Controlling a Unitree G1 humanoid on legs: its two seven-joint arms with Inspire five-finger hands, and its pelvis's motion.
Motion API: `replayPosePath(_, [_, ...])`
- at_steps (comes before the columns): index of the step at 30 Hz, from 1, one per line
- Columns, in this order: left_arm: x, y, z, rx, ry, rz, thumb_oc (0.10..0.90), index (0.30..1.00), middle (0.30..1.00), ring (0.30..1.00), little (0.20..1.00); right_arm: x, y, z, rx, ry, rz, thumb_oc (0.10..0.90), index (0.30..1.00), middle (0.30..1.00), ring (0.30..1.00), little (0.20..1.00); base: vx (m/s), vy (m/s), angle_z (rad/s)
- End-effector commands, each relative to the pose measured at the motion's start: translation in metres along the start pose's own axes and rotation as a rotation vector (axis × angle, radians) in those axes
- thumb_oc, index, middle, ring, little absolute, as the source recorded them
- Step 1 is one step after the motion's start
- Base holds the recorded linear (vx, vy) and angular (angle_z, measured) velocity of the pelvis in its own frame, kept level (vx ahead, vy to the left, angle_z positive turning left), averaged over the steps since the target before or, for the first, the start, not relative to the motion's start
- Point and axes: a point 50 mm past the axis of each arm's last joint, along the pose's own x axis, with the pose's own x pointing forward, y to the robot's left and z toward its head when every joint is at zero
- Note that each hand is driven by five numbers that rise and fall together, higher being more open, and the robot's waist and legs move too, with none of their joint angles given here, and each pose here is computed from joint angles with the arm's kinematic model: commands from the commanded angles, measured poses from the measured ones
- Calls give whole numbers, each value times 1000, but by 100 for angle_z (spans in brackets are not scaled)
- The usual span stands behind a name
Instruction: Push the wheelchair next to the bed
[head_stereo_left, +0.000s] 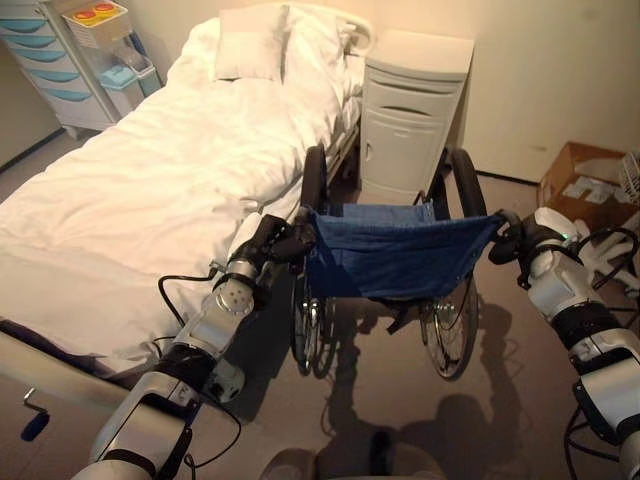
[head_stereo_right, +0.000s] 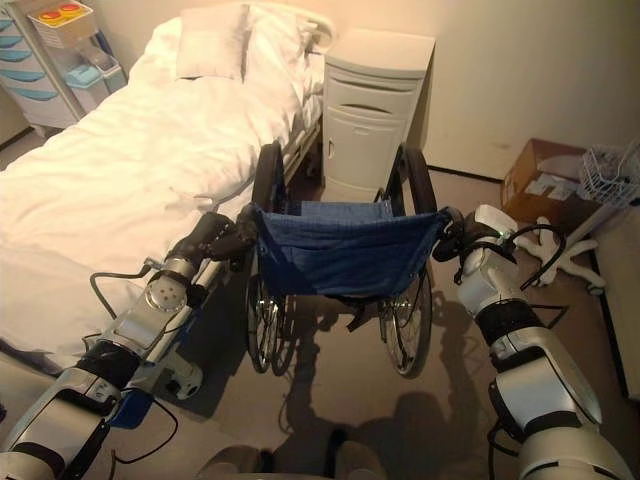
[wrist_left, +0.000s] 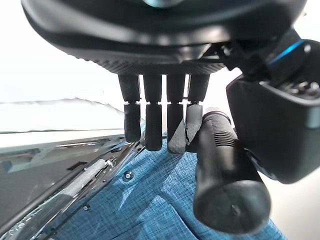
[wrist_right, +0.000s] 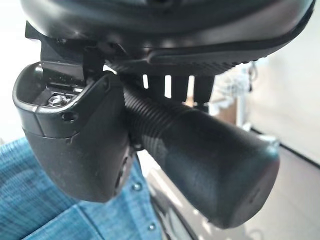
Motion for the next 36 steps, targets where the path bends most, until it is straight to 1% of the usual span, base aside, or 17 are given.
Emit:
replayPosePath(1, [8,12,-18,133,119,36,400,300,300,300,300,-18,44,54,-43,-314,164,400,300,300,300,300,211,201,-31])
replayPosePath(4, [10,13,-15,116,129,38,400,300,300,300,300,-19,39,58,-37,-310,147,400,300,300,300,300,152,169,-46])
replayPosePath(7, [9,27,-23,134,155,48,400,300,300,300,300,-20,42,56,-32,-321,159,400,300,300,300,300,144,144,-89])
replayPosePath(11, [8,36,-26,134,180,62,400,300,300,300,300,-20,41,59,-29,-335,157,400,300,300,300,300,61,43,-18])
replayPosePath(19, [5,31,-32,128,198,57,400,300,300,300,300,-19,41,61,-4,-338,131,400,300,300,300,300,51,16,-7])
replayPosePath(27, [3,27,-37,116,205,54,400,300,300,300,300,-19,47,57,43,-335,144,400,300,300,300,300,14,19,0])
replayPosePath(28, [2,26,-37,114,205,56,684,726,726,726,726,-19,47,56,51,-331,142,402,302,302,302,302,0,0,0])
replayPosePath(29, [2,26,-37,113,204,56,684,726,726,726,726,-19,47,56,59,-328,137,402,302,302,302,302,0,0,0])
replayPosePath(30, [2,26,-36,104,199,47,800,900,900,900,900,-18,46,54,81,-319,134,800,900,900,900,900,0,0,0])
replayPosePath(33, [3,26,-34,99,188,37,800,900,900,900,900,-17,43,53,108,-313,123,800,900,900,900,900,0,0,0])
replayPosePath(36, [4,33,-29,77,167,45,800,900,900,900,900,-17,34,53,175,-300,127,800,900,900,900,900,-11,-11,0])
